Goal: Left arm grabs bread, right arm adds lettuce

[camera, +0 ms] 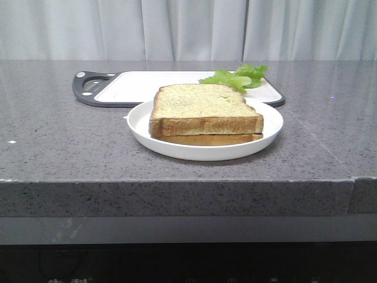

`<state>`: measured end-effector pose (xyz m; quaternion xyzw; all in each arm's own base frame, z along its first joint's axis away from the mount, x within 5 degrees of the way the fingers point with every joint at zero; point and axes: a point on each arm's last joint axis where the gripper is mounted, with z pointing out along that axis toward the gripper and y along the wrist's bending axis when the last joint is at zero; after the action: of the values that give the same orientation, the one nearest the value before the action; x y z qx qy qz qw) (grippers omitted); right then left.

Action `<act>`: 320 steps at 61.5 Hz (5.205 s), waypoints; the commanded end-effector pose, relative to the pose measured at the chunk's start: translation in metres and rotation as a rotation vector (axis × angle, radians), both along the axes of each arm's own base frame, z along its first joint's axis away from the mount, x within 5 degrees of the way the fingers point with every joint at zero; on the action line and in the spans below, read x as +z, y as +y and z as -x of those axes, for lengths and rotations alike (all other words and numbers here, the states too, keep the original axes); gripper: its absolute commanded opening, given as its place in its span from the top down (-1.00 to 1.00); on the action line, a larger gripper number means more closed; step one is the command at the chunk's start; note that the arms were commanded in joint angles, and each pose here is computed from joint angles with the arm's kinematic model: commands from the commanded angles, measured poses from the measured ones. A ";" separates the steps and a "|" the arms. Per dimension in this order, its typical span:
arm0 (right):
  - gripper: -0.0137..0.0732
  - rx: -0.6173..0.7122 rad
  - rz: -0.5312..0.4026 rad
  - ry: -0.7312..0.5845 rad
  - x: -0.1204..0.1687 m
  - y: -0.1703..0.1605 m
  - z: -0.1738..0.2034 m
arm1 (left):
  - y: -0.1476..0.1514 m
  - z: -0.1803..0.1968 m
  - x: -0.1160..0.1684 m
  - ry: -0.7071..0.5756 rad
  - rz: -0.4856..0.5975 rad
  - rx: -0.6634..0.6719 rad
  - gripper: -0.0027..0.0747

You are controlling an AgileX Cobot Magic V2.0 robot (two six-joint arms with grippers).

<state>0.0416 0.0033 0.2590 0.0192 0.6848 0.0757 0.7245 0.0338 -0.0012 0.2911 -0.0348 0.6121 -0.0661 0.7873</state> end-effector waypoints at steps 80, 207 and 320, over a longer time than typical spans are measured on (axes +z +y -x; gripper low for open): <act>-0.28 -0.002 0.052 0.487 0.083 0.006 -0.092 | -0.017 -0.121 0.048 0.725 -0.044 -0.115 -0.27; -0.28 -0.002 0.052 0.490 0.082 0.006 -0.092 | -0.206 -0.272 -0.006 1.338 0.157 -0.754 0.66; -0.28 0.197 -0.108 0.767 0.086 0.035 -0.257 | -0.079 -0.125 0.083 0.942 0.042 -0.583 0.98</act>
<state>0.2836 0.0379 0.3239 0.0223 0.9201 0.1418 0.3643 0.1595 -0.0801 0.3585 0.1055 0.9009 -0.2508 0.3381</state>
